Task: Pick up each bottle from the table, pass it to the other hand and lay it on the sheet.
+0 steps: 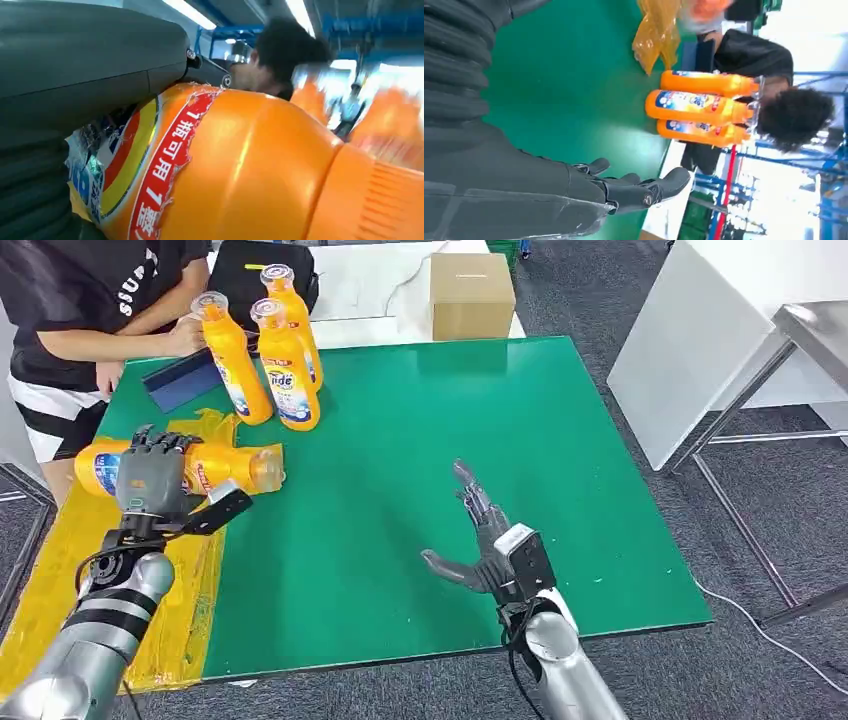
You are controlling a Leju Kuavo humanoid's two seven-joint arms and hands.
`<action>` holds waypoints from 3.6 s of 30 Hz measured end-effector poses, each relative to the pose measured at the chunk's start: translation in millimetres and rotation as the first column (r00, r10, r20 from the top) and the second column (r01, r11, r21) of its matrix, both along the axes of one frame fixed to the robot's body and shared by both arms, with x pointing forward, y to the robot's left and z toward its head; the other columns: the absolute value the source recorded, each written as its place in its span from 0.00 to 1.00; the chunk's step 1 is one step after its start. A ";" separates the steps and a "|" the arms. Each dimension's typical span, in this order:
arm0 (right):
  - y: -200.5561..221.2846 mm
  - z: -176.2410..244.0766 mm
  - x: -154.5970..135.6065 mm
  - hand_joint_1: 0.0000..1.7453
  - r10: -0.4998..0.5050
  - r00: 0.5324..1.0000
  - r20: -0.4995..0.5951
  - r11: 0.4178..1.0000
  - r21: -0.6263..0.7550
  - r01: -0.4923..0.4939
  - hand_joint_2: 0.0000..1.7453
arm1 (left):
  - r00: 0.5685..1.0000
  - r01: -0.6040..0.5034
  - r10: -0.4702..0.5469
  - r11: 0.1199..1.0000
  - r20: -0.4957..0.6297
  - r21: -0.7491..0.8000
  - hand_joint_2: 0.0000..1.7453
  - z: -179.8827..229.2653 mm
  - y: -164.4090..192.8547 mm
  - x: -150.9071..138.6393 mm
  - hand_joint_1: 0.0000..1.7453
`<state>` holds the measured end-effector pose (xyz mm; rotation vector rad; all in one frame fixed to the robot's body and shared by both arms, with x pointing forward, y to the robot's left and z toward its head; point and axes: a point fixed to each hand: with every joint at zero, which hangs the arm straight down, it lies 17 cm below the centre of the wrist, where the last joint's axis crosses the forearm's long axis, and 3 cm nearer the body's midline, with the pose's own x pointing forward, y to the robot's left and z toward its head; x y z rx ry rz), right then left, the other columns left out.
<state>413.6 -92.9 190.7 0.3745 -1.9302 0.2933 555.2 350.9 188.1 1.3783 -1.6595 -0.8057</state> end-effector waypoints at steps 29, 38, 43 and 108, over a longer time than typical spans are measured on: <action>-12.7 4.1 0.3 0.00 -0.011 1.000 0.019 1.000 -0.018 0.012 1.00 | 0.940 -0.098 0.084 0.995 -0.331 -0.026 1.00 -116.3 20.1 -9.8 1.00; -15.3 1.8 2.4 0.00 -0.029 1.000 0.012 0.999 -0.021 0.029 1.00 | 0.957 -0.068 -0.042 0.929 -0.287 -0.365 1.00 -113.1 10.1 -7.0 0.00; -15.3 -2.1 3.8 0.00 -0.031 1.000 0.002 0.999 -0.025 0.031 1.00 | 0.966 -0.025 -0.122 0.834 -0.228 -0.551 1.00 -108.8 -9.3 -4.6 0.00; -53.6 0.8 -33.5 0.00 -0.200 0.978 0.056 0.979 0.040 0.198 1.00 | 0.767 0.599 -0.467 0.271 0.441 -0.754 1.00 59.0 -143.6 -120.1 0.00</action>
